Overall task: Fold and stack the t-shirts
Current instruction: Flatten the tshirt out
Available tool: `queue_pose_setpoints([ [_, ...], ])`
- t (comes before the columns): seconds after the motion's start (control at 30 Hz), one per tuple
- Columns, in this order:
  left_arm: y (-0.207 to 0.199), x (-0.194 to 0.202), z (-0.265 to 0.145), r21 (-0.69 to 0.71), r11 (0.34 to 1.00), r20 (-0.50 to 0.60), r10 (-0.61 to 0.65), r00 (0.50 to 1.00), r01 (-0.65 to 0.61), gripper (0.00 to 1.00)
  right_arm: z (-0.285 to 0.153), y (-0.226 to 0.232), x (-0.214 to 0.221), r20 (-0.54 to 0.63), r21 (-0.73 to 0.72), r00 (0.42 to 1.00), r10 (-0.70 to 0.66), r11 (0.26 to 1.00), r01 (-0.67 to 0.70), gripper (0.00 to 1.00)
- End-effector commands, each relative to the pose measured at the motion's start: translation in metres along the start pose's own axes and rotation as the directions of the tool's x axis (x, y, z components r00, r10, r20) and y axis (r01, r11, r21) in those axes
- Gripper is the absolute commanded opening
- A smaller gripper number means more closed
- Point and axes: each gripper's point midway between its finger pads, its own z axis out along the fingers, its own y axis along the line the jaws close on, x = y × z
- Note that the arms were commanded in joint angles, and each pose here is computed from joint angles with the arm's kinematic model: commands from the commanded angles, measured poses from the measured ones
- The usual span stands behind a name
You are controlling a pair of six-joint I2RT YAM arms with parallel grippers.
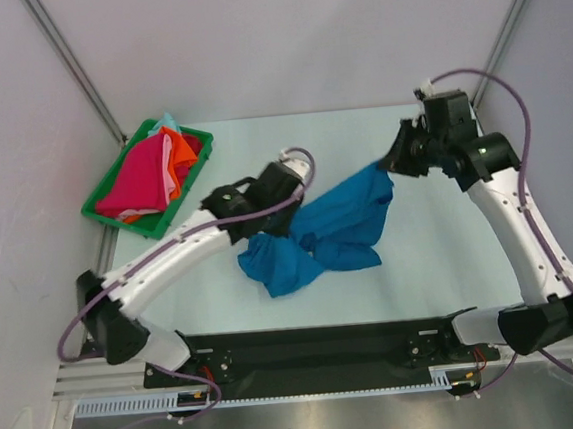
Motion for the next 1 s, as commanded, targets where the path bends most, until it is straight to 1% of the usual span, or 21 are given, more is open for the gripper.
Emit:
queue_pose_setpoints([
  [0.0,0.063,-0.059,-0.09,-0.132,0.99,0.285,-0.005,0.958,0.044,0.0,-0.067,0.079,-0.021,0.112,-0.232,0.979,-0.172,0.953,0.194,0.0],
  [0.03,0.072,-0.066,-0.12,-0.128,0.99,0.366,-0.001,0.931,0.052,0.0,-0.1,0.111,-0.036,0.192,-0.318,0.961,-0.199,0.914,0.253,0.0],
  [0.13,0.08,-0.082,-0.177,-0.112,0.994,0.528,0.071,0.847,-0.014,0.0,-0.158,0.165,-0.031,0.305,-0.465,0.918,-0.255,0.801,0.377,0.0],
  [0.17,0.087,-0.084,-0.212,-0.106,0.994,0.619,0.086,0.781,-0.025,0.0,-0.193,0.176,-0.033,0.378,-0.506,0.893,-0.244,0.753,0.42,0.0],
  [0.2,0.086,-0.081,-0.229,-0.098,0.993,0.656,0.118,0.746,-0.071,0.0,-0.211,0.185,-0.027,0.404,-0.54,0.882,-0.242,0.715,0.444,0.0],
  [0.3,0.088,-0.071,-0.27,-0.061,0.993,0.743,0.112,0.66,-0.099,0.0,-0.26,0.179,-0.026,0.49,-0.568,0.858,-0.152,0.69,0.448,0.0],
  [0.37,0.077,-0.061,-0.271,-0.007,0.989,0.734,0.105,0.671,-0.148,0.0,-0.265,0.17,-0.02,0.489,-0.569,0.862,-0.132,0.701,0.43,0.0],
  [0.47,0.052,-0.056,-0.247,0.081,0.968,0.678,0.121,0.725,-0.237,0.0,-0.25,0.145,-0.021,0.484,-0.487,0.867,-0.115,0.788,0.376,0.0],
  [0.5,0.043,-0.052,-0.23,0.101,0.956,0.648,0.148,0.747,-0.277,0.0,-0.23,0.132,-0.028,0.479,-0.412,0.871,-0.111,0.848,0.334,0.0],
  [0.53,0.034,-0.053,-0.207,0.119,0.946,0.605,0.171,0.777,-0.301,0.0,-0.216,0.124,-0.03,0.466,-0.366,0.877,-0.117,0.877,0.311,0.0],
  [0.6,0.016,-0.05,-0.169,0.184,0.915,0.559,0.203,0.804,-0.359,0.0,-0.184,0.104,-0.038,0.446,-0.253,0.888,-0.112,0.936,0.245,0.0],
  [0.67,0.015,-0.057,-0.122,0.223,0.917,0.484,0.19,0.854,-0.33,0.01,-0.135,0.077,-0.045,0.378,-0.148,0.921,-0.092,0.976,0.158,0.0],
  [0.7,0.02,-0.055,-0.099,0.225,0.928,0.434,0.178,0.883,-0.297,0.17,-0.118,0.071,-0.045,0.346,-0.142,0.935,-0.074,0.981,0.131,0.0],
  [0.73,0.028,-0.052,-0.055,0.206,0.949,0.329,0.164,0.93,-0.24,0.36,-0.077,0.051,-0.038,0.247,-0.086,0.968,-0.032,0.995,0.055,0.01],
  [0.77,0.049,-0.051,-0.03,0.146,0.976,0.258,0.121,0.959,-0.162,0.57,-0.06,0.036,-0.04,0.199,-0.082,0.979,0.032,0.997,-0.016,0.04],
  [0.8,0.081,-0.05,-0.022,-0.013,0.999,0.162,0.048,0.986,-0.047,0.59,-0.042,0.015,-0.043,0.143,-0.09,0.984,0.106,0.992,-0.094,0.1],
  [0.83,0.093,-0.044,-0.005,-0.071,0.997,0.073,-0.001,0.997,0.006,0.59,-0.026,0.001,-0.048,0.14,-0.07,0.981,0.132,0.99,-0.123,0.3],
  [0.87,0.099,-0.032,0.016,-0.104,0.994,-0.036,-0.031,0.999,0.027,0.62,0.003,-0.026,-0.039,0.073,0.0,0.983,0.169,0.986,-0.169,0.4],
  [0.9,0.097,-0.036,0.013,-0.106,0.994,-0.037,-0.044,0.998,0.04,0.64,0.011,-0.048,-0.045,0.07,0.039,0.979,0.192,0.98,-0.195,0.45],
  [0.93,0.093,-0.038,0.012,-0.094,0.995,-0.019,-0.041,0.999,0.039,0.65,0.018,-0.064,-0.039,0.035,0.096,0.986,0.161,0.982,-0.164,0.54],
  [0.97,0.09,-0.042,-0.002,-0.076,0.996,0.031,-0.048,0.998,0.05,0.66,0.034,-0.078,-0.031,-0.022,0.149,0.989,0.15,0.978,-0.145,0.58],
])
